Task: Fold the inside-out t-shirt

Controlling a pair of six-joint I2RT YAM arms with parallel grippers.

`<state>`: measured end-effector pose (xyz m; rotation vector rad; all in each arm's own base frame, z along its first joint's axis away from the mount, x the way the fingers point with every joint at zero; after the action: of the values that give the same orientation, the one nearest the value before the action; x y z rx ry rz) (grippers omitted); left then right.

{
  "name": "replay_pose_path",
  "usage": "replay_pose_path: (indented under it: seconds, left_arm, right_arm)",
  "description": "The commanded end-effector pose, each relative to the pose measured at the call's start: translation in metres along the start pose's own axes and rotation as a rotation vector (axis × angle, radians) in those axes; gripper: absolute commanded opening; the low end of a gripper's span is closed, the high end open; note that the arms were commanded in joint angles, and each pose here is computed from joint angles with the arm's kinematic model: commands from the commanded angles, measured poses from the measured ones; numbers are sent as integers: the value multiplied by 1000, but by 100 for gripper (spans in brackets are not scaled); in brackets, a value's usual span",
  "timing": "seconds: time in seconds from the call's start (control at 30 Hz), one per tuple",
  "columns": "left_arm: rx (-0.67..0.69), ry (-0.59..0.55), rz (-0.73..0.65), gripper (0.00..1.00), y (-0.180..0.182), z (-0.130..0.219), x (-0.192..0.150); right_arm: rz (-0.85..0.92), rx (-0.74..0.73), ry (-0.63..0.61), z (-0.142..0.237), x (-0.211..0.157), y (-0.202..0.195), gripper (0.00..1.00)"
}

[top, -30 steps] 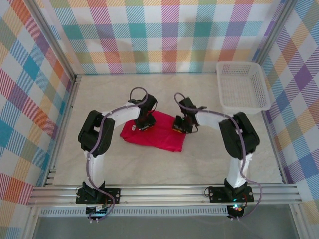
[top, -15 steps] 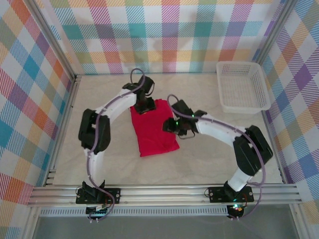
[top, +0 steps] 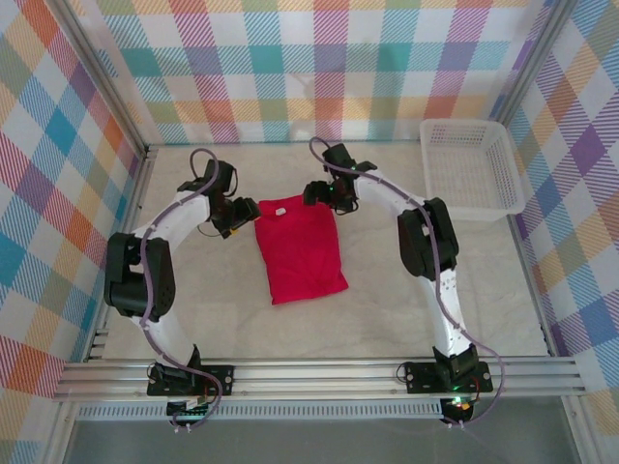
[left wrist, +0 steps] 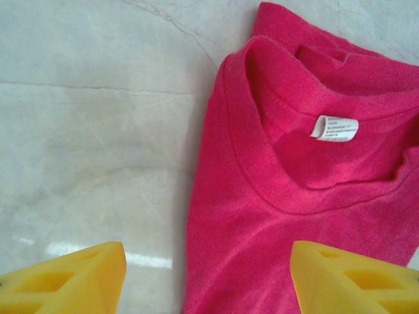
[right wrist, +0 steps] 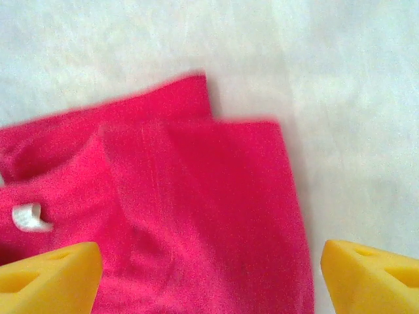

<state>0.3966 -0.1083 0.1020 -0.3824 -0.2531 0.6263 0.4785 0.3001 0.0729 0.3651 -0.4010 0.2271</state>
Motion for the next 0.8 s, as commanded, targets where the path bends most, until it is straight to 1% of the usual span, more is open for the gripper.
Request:
replay_pose_path:
  seconds: [0.0, 0.1, 0.2, 0.23, 0.33, 0.37, 0.4, 0.57, 0.7, 0.77]
  left_arm:
    - [-31, 37, -24, 67, -4, -15, 1]
    - [-39, 53, -14, 66, -4, -23, 2]
    - [-46, 60, -11, 65, -6, -31, 4]
    - [-50, 62, -13, 65, -7, -34, 5]
    - [-81, 73, -11, 65, -15, -44, 9]
    - [-99, 77, -10, 64, -19, -48, 10]
    - [-115, 80, -8, 64, -23, -53, 13]
    - [-138, 80, -12, 63, -36, -75, 27]
    - [-172, 100, -3, 59, -48, -91, 31]
    - [-181, 112, 1, 55, -51, -99, 29]
  right_arm:
    - [25, 24, 75, -24, -9, 2, 84]
    - [-7, 61, 96, -46, -12, 5, 76]
    - [-23, 69, 114, -58, -16, 5, 71]
    - [-25, 72, 115, -59, -17, 5, 66]
    - [-30, 85, 116, -56, -20, 6, 37]
    - [-29, 87, 110, -53, -20, 7, 31]
    - [-32, 88, 108, -52, -22, 6, 27]
    - [-25, 88, 101, -46, -26, 6, 26]
    - [-22, 81, 111, -49, -30, 3, 27]
    - [-23, 73, 116, -51, -31, 1, 29]
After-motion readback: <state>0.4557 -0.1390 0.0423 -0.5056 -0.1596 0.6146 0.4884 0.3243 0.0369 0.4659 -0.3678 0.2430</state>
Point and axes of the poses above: each hand's point on the last joint's axis, 136 mm out from that joint toward the fingers, its own z axis back along the fingers, its own y axis along the line the jaws close on, x = y × z, the point moved 1 cm from there along z, back along the fingers, and after that the axes turned 11 degrees about z, right-handed, at the moved point
